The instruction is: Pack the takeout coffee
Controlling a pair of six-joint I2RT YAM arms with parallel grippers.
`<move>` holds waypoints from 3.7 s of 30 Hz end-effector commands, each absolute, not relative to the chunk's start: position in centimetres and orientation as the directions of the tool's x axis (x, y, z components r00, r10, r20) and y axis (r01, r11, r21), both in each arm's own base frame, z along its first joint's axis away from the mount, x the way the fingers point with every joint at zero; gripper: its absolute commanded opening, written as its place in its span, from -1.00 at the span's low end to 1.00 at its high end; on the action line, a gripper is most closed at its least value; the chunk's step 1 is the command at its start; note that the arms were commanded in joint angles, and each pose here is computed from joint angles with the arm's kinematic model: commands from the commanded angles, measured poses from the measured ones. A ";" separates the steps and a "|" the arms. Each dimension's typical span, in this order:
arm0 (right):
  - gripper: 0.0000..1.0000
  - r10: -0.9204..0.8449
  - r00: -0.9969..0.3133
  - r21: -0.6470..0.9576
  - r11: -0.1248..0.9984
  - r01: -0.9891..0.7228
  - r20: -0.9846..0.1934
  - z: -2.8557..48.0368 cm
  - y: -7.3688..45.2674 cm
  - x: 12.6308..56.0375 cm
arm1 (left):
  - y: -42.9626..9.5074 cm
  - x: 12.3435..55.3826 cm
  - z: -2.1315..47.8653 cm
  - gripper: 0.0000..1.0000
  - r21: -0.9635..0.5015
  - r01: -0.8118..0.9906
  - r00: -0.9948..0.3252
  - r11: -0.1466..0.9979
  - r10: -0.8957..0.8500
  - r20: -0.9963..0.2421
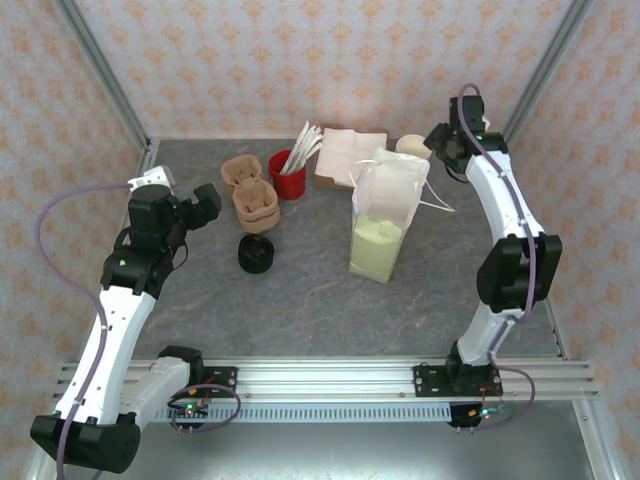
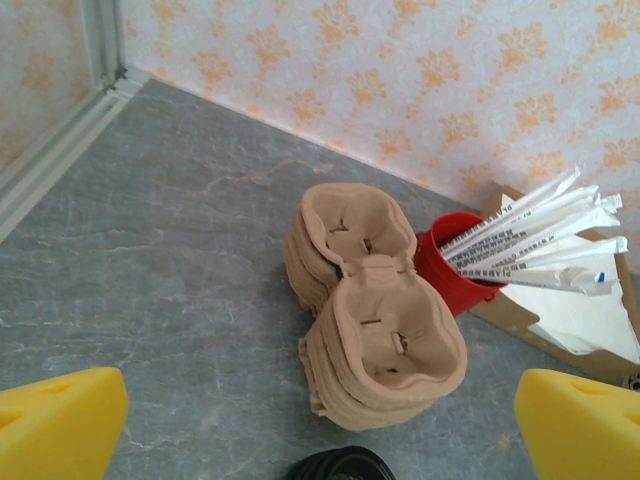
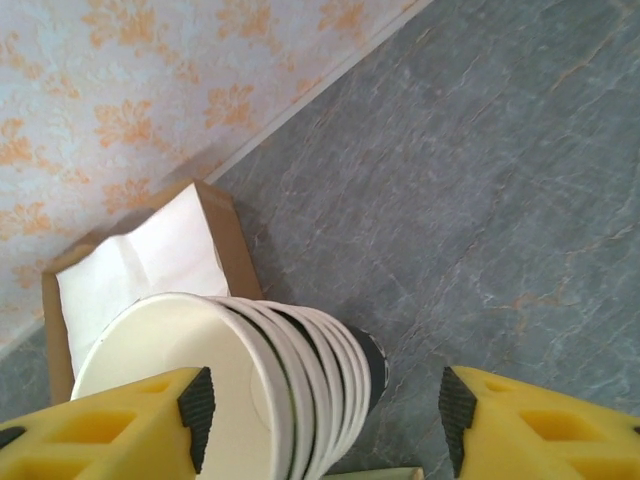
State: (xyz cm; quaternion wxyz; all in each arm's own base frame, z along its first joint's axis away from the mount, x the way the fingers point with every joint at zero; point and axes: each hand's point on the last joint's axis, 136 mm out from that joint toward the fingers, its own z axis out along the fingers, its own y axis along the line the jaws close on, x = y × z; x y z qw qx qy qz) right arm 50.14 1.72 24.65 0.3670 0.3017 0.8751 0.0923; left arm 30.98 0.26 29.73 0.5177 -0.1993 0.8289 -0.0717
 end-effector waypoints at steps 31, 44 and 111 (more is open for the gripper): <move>-0.91 0.507 -0.624 0.300 0.860 0.412 -0.595 24.6 4.6 51.7 | -1.0 30.4 31.4 1.00 -0.370 -0.189 -0.383 0.909 -0.416 -0.825; -1.00 0.528 -0.519 0.376 0.848 0.374 -0.673 32.2 4.3 49.1 | -1.4 30.2 33.1 1.00 -0.400 -0.164 -0.360 0.902 -0.432 -0.827; -1.00 0.165 -0.768 0.468 0.863 -0.191 -0.618 18.5 23.3 17.8 | -6.1 28.5 15.2 0.78 -0.273 -0.345 -0.767 0.898 -0.437 -0.470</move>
